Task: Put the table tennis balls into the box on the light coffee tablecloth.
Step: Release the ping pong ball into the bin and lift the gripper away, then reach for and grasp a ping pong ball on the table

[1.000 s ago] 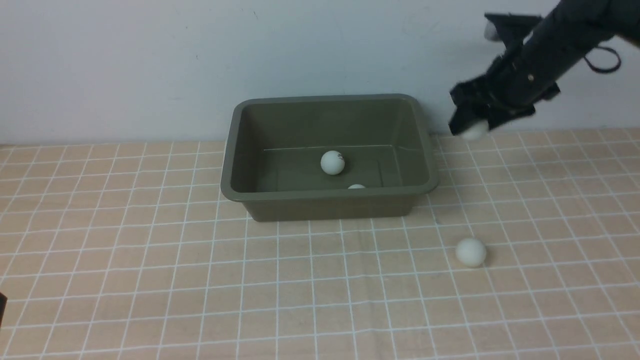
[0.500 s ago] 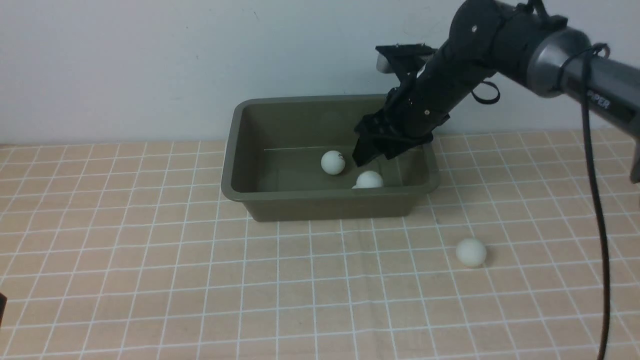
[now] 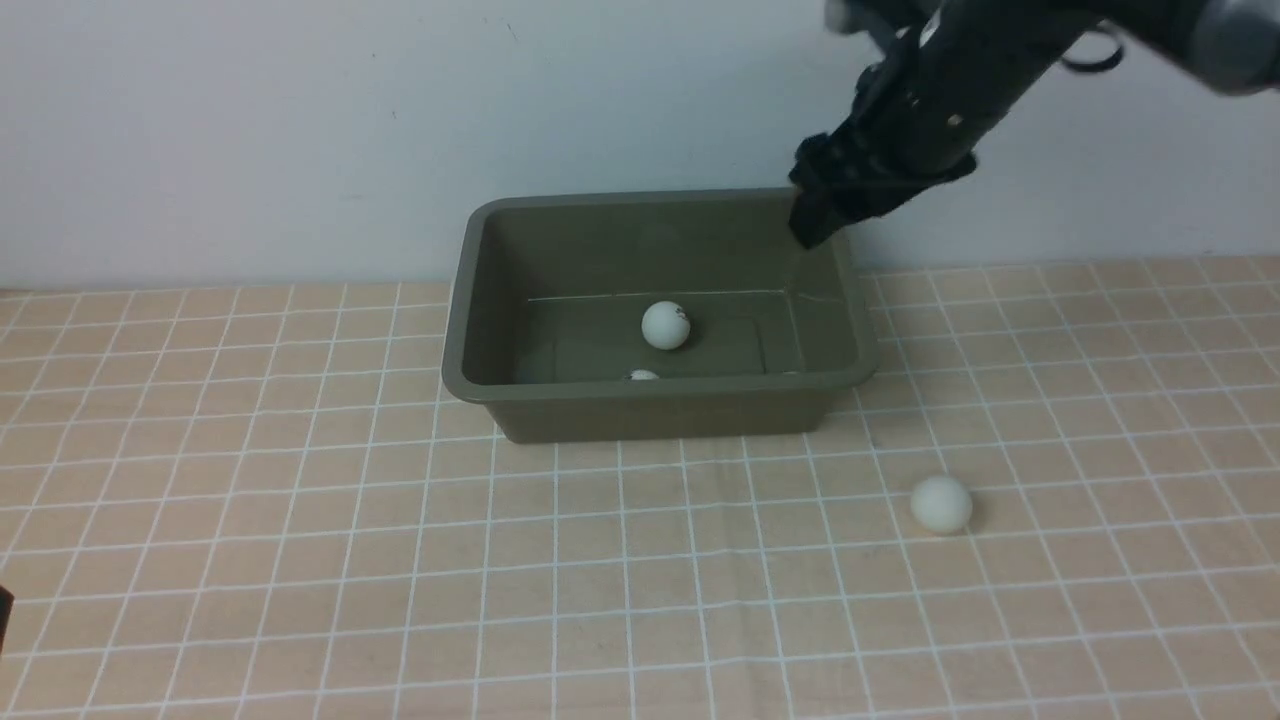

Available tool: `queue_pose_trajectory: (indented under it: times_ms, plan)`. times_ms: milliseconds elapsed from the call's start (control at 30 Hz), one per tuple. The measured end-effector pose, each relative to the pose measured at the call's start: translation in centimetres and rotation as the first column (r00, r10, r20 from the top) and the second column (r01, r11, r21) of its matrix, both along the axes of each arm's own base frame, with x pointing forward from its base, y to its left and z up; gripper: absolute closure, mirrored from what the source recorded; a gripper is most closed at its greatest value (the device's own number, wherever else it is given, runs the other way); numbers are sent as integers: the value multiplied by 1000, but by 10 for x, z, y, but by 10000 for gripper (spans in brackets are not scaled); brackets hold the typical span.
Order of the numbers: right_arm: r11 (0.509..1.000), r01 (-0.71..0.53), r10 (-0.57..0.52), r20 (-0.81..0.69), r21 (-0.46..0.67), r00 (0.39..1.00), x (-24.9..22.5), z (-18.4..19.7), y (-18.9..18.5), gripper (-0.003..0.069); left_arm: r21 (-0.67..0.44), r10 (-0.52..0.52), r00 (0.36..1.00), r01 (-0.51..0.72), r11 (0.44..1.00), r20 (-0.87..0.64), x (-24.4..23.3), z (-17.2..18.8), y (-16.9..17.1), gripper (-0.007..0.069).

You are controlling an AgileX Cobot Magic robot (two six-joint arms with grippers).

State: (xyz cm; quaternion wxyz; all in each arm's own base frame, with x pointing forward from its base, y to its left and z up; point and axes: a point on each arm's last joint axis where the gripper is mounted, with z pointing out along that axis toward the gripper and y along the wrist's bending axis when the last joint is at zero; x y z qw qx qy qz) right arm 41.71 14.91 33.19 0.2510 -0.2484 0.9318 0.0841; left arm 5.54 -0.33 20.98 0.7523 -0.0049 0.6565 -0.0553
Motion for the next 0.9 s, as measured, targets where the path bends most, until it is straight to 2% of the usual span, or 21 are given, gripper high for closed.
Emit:
queue_pose_trajectory:
  times_ms: [67, 200, 467, 900]
  plan:
    - [999, 31, -31, 20, -13, 999, -18, 17, -13, 160, 0, 0, 1000, 0, 1000, 0, 0, 0, 0, 690]
    - [998, 53, -54, -34, -37, 998, -42, 12, -23, 160, 0, 0, 1000, 0, 1000, 0, 0, 0, 0, 690]
    - [983, 45, -90, -254, -178, 963, -67, -60, -36, 160, 0, 0, 1000, 0, 1000, 0, 0, 0, 0, 690]
    - [980, 56, -111, -291, -192, 950, -47, -130, -31, 160, 0, 0, 1000, 0, 1000, 0, 0, 0, 0, 690]
